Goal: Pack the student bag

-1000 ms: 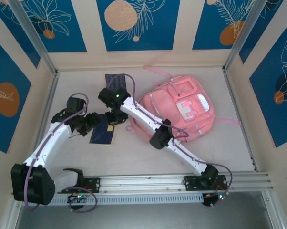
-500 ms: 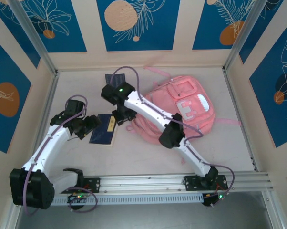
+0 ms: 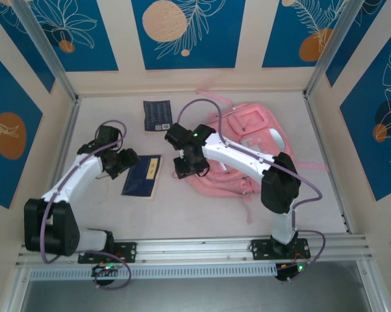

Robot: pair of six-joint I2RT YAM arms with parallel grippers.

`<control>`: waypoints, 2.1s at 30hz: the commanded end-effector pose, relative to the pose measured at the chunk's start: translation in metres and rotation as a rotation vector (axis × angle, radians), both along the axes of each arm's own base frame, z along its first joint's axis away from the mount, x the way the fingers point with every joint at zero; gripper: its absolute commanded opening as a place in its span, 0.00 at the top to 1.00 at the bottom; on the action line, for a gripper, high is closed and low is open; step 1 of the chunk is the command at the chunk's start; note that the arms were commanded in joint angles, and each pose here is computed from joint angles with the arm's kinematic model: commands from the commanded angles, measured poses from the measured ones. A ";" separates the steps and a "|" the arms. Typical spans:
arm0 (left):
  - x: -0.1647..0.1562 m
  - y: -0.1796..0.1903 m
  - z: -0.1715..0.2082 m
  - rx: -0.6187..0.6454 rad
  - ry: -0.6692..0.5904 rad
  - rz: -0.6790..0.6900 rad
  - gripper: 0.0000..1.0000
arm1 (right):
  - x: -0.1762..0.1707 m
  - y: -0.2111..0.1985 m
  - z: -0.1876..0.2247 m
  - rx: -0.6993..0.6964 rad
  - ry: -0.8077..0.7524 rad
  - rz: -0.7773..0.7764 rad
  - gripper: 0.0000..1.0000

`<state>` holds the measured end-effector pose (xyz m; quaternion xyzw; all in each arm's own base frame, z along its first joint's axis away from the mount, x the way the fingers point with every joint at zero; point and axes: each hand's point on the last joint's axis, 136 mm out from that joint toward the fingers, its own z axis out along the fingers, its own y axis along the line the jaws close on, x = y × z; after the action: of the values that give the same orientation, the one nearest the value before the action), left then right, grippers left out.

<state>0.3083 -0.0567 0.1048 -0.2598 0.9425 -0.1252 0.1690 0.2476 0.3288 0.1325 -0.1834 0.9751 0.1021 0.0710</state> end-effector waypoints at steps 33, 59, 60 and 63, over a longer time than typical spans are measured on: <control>-0.030 -0.047 -0.077 -0.231 0.138 -0.142 0.33 | 0.019 0.064 -0.024 0.430 0.029 0.056 0.55; -0.081 -0.042 -0.084 -0.179 0.123 -0.142 0.36 | -0.014 0.072 -0.110 0.223 0.215 0.013 0.58; -0.080 -0.045 -0.085 -0.186 0.122 -0.147 0.36 | -0.014 0.074 -0.111 0.230 0.222 0.013 0.58; -0.078 -0.051 -0.088 -0.200 0.123 -0.157 0.38 | -0.014 0.079 -0.112 0.264 0.248 -0.001 0.58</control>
<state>0.2297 -0.0987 0.0233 -0.2211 0.9501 -0.2065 0.0764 0.2386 0.4002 0.0253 -0.1723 0.9583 0.2281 -0.0022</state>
